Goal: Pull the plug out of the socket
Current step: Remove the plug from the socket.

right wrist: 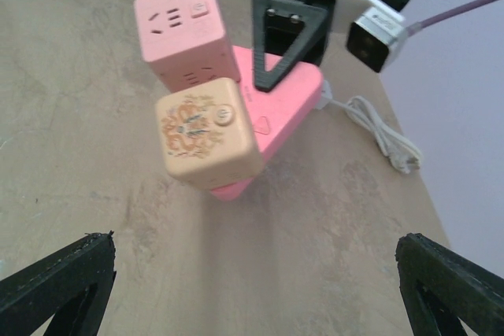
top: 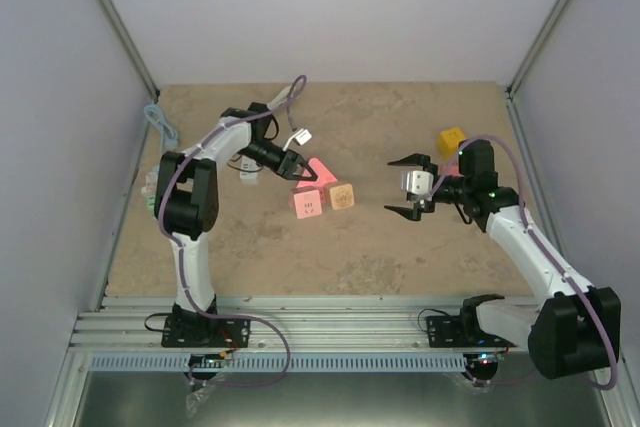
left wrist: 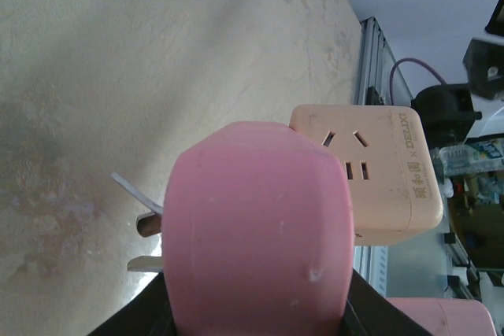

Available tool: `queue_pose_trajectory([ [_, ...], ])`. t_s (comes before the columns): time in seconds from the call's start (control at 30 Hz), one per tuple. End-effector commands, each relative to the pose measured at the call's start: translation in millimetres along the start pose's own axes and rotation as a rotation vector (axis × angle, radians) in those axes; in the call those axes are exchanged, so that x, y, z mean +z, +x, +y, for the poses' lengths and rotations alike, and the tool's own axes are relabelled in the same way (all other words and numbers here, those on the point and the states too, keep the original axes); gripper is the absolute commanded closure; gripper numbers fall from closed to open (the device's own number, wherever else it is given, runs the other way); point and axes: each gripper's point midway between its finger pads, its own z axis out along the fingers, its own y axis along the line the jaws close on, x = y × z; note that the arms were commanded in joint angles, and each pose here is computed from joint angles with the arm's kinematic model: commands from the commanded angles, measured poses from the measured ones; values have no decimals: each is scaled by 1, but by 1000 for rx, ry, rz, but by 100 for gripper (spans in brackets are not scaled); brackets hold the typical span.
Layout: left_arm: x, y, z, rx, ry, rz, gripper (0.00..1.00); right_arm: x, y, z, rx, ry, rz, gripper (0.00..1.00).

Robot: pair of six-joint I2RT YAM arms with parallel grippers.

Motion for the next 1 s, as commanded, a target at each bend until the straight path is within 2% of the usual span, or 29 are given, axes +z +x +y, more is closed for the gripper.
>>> queue_pose_trajectory([
  [0.0,2,-28,-9,-15,112,-77,100,7,4,5,-27,-59,8,2],
  [0.27,25,-29,-3,-34,298,-68,100,21,20,0,-40,-133,48,3],
  [0.4,36,-22,0,1,308,-53,100,33,26,-1,-23,-153,49,3],
  [0.83,65,-6,13,-94,377,-36,100,61,31,22,37,-193,69,5],
  [0.97,70,-4,25,-123,317,-6,100,65,38,23,48,-190,89,5],
])
